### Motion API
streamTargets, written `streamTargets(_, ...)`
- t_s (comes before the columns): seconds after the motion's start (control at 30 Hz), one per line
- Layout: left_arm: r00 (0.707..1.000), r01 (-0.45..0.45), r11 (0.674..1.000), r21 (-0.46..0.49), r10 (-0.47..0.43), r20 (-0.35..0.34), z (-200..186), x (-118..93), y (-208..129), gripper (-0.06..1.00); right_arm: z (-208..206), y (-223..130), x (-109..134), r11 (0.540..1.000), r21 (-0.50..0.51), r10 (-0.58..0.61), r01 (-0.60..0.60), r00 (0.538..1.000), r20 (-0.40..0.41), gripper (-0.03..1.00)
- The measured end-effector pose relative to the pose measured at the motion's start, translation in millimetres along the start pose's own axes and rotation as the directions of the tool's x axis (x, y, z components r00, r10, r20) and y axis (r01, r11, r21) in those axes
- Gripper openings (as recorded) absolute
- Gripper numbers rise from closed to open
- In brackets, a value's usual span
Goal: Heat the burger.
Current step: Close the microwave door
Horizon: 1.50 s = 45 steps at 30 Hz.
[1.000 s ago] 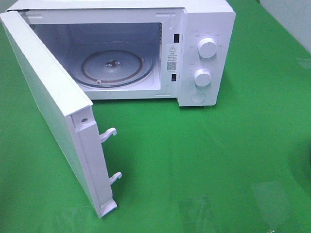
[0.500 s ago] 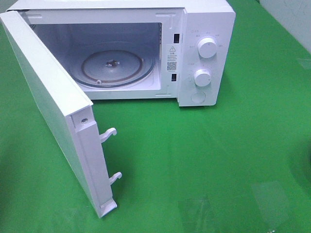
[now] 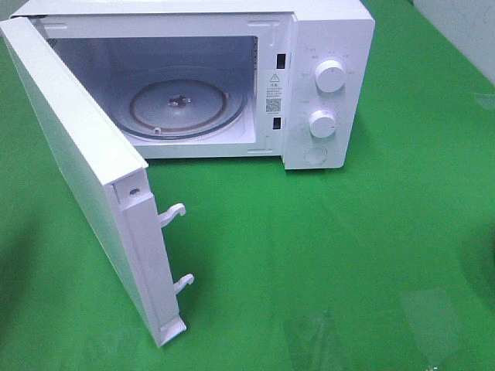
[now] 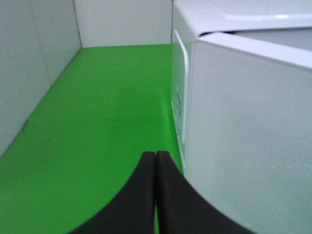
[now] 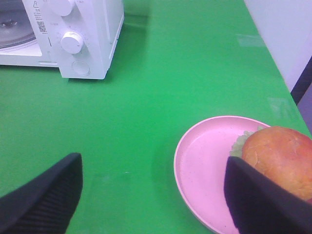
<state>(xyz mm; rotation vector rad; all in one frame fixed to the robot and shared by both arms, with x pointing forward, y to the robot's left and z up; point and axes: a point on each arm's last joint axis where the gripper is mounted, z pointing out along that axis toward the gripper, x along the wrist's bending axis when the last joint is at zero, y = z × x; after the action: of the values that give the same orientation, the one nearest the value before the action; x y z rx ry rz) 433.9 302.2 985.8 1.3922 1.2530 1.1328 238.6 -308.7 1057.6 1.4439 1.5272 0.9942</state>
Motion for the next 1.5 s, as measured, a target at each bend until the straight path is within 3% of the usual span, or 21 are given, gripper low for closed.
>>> streamTargets(0.03,1.0,0.0,1.0,0.0,0.0,0.0,0.0,0.0,0.0,0.0,0.0,0.0,0.0,1.0,0.0,0.0,0.0,1.0,0.0,0.76)
streamTargets(0.07,0.998,-0.019,1.0,0.015,0.018,0.056,8.3,-4.3,-2.9,0.0,0.0,0.0,0.0,1.0,0.0,0.0,0.0,1.0,0.0,0.76)
streamTargets(0.1,0.998,-0.019,1.0,0.015,0.018,0.056,8.3,-4.3,-2.9,0.0,0.0,0.0,0.0,1.0,0.0,0.0,0.0,1.0,0.0,0.76)
streamTargets(0.17,0.99,-0.05,0.998,0.026,0.046,0.134,17.7,-10.4,-4.2,0.0,0.0,0.0,0.0,1.0,0.0,0.0,0.0,1.0,0.0,0.76)
streamTargets(0.2,0.99,-0.05,0.998,0.026,0.046,0.134,17.7,-10.4,-4.2,0.0,0.0,0.0,0.0,1.0,0.0,0.0,0.0,1.0,0.0,0.76)
streamTargets(0.23,0.982,-0.06,0.998,0.033,0.053,0.181,23.6,-13.9,-4.9,0.0,0.0,0.0,0.0,1.0,0.0,0.0,0.0,1.0,0.0,0.76)
streamTargets(0.37,0.964,-0.07,0.996,0.046,0.056,0.261,30.2,-20.7,-12.2,0.0,0.0,0.0,0.0,1.0,0.0,0.0,0.0,1.0,0.0,0.76)
streamTargets(0.63,0.942,-0.045,0.998,0.054,0.024,0.334,42.4,-27.3,-22.7,0.0,0.0,0.0,0.0,1.0,0.0,0.0,0.0,1.0,0.0,0.76)
streamTargets(0.77,0.913,-0.073,0.996,0.05,0.047,0.405,53.9,-46.4,-23.8,0.0,0.0,0.0,0.0,1.0,0.0,0.0,0.0,1.0,0.0,0.76)
streamTargets(1.07,0.916,-0.055,0.997,0.06,0.026,0.401,63.2,-64.0,-25.9,0.0,0.0,0.0,0.0,1.0,0.0,0.0,0.0,1.0,0.0,0.76)
streamTargets(1.2,0.896,-0.073,0.996,0.05,0.043,0.442,73.9,-83.9,-26.5,0.0,0.0,0.0,0.0,1.0,0.0,0.0,0.0,1.0,0.0,0.76)
streamTargets(1.5,0.886,-0.041,0.999,0.034,0.021,0.464,94.1,-108.3,-21.5,0.0,0.0,0.0,0.0,1.0,0.0,0.0,0.0,1.0,0.0,0.76)
